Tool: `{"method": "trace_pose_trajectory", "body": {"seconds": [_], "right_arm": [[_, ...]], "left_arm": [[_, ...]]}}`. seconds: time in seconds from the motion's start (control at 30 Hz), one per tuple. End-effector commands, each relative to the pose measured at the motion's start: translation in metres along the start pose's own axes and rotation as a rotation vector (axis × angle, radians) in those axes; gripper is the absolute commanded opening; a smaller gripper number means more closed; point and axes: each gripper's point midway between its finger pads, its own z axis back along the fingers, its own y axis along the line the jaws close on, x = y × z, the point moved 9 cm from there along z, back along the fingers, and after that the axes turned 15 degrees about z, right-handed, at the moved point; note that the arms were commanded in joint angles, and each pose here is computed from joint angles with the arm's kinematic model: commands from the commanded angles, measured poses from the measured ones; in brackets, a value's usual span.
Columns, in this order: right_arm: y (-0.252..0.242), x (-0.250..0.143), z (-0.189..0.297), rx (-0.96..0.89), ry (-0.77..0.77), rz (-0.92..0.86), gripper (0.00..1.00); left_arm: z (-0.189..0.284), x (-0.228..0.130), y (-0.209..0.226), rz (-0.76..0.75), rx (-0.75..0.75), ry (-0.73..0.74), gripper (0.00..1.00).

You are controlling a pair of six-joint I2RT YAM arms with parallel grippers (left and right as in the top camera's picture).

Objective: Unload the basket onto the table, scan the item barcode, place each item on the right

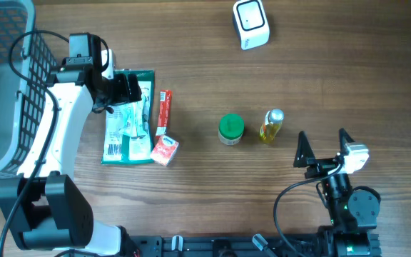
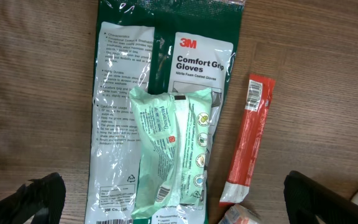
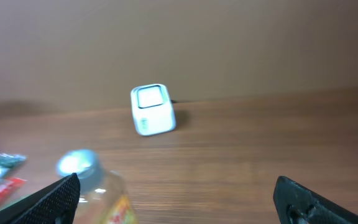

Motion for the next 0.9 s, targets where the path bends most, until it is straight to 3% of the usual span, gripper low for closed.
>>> {"method": "trace_pose_trajectory", "body": {"seconds": [0.0, 0.1, 0.13, 0.23, 0.33, 0.4, 0.47, 0.53, 0.87], "right_arm": [[0.01, 0.015, 0.005, 0.131, 0.004, -0.114, 1.0], [0.006, 0.093, 0.032, 0.102, -0.07, -0.088, 1.0], [0.003, 0.161, 0.053, 0.103, -0.04, -0.091, 1.0], [0.0, 0.224, 0.058, 0.109, 0.204, -0.127, 1.0], [-0.004, 0.259, 0.041, 0.132, 0.41, -0.15, 1.0], [0.006, 0.264, 0.025, 0.285, 0.486, -0.205, 1.0], [0.014, 0.261, 0.018, 0.403, 0.525, -0.251, 0.79], [0.012, 0.247, 0.014, 0.347, 0.631, -0.326, 0.71], [0.024, 0.208, -0.003, 0.35, 0.924, -0.338, 0.66]], "left_arm": [[0.008, 0.003, 0.0, 0.001, 0.0, -0.027, 1.0], [0.008, 0.003, 0.0, 0.001, 0.0, -0.027, 1.0], [0.008, 0.003, 0.0, 0.001, 0.0, -0.027, 1.0], [0.008, 0.003, 0.0, 0.001, 0.0, -0.027, 1.0], [0.008, 0.003, 0.0, 0.001, 0.0, -0.027, 1.0], [0.008, 0.003, 0.0, 0.001, 0.0, -0.027, 1.0], [0.008, 0.003, 0.0, 0.001, 0.0, -0.027, 1.0], [0.008, 0.003, 0.0, 0.001, 0.0, -0.027, 1.0], [0.008, 0.003, 0.0, 0.001, 0.0, -0.027, 1.0]]}}
